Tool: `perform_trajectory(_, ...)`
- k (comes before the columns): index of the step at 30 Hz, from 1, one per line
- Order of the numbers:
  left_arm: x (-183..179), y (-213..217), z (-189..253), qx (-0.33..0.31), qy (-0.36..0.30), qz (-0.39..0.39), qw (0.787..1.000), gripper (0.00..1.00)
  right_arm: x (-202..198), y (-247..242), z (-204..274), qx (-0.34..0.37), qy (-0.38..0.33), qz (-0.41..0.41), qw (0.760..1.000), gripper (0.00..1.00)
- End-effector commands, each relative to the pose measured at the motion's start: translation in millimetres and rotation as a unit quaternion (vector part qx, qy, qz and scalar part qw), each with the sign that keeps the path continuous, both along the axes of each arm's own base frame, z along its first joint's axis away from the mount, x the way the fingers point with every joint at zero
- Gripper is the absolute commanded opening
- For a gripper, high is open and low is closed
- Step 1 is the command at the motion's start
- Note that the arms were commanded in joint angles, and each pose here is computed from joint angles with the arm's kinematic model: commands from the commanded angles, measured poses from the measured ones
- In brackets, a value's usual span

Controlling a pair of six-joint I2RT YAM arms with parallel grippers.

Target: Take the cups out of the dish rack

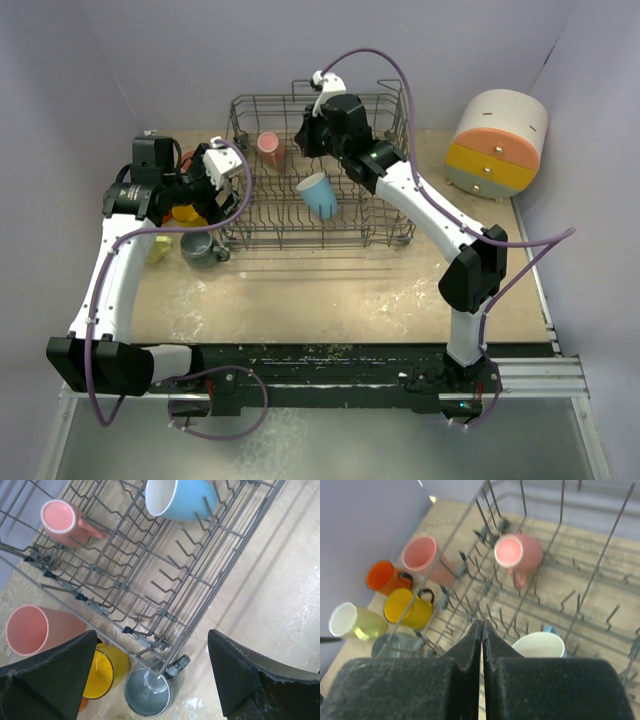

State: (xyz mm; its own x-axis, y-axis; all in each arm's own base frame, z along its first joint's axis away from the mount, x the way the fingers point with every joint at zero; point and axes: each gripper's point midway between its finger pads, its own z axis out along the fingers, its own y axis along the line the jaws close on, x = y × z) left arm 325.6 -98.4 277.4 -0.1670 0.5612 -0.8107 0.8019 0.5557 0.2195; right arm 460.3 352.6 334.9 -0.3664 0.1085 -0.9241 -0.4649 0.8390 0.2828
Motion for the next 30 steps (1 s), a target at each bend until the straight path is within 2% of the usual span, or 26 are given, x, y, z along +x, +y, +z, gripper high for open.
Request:
perform_trajectory(1,-2.1,6.1,3.5,0.004,-0.013,0.019,1.000,0.94,-5.5,-10.4,-31.2,-0.008,0.049,-0.021,0.999,0.00)
perform_trajectory(3,-4.9,7.5,4.0,0.007,-0.018,0.020,1.000,0.94,-5.5,-17.6,-42.3,-0.030,0.056,-0.033,0.997,0.03)
perform_trajectory(5,-6.1,9.7,3.1,0.011,-0.018,0.026,0.999,0.94,-9.1,-24.3,-59.2,-0.056,0.074,-0.038,0.995,0.11)
perform_trajectory(6,-6.2,10.9,2.3,0.012,-0.015,0.030,0.999,0.94,-11.8,-26.7,-68.3,-0.069,0.084,-0.036,0.993,0.17)
perform_trajectory(8,-5.7,12.7,-1.0,0.016,-0.009,0.035,0.999,0.94,-13.9,-34.6,-80.9,-0.095,0.091,-0.043,0.990,0.38)
perform_trajectory(11,-3.9,15.6,-5.3,0.023,-0.003,0.041,0.999,0.94,-3.7,-52.5,-91.2,-0.137,0.080,-0.084,0.984,0.52)
perform_trajectory(13,-2.1,17.5,-5.8,0.027,-0.003,0.044,0.999,0.94,3.1,-59.9,-99.9,-0.155,0.085,-0.109,0.978,0.64)
perform_trajectory(15,-2.1,18.1,-4.8,0.028,-0.005,0.046,0.999,0.94,12.3,-63.4,-105.0,-0.168,0.087,-0.132,0.973,0.70)
perform_trajectory(19,-5.9,17.9,-4.1,0.027,-0.005,0.045,0.999,0.94,24.6,-74.6,-123.8,-0.206,0.104,-0.179,0.956,0.73)
perform_trajectory(22,-7.5,18.7,-5.1,0.030,-0.006,0.044,0.999,0.94,17.1,-76.0,-137.4,-0.216,0.124,-0.169,0.954,0.73)
perform_trajectory(30,-4.8,20.6,-10.4,0.037,-0.004,0.045,0.998,0.94,-4.1,-81.1,-140.7,-0.226,0.131,-0.130,0.956,0.62)
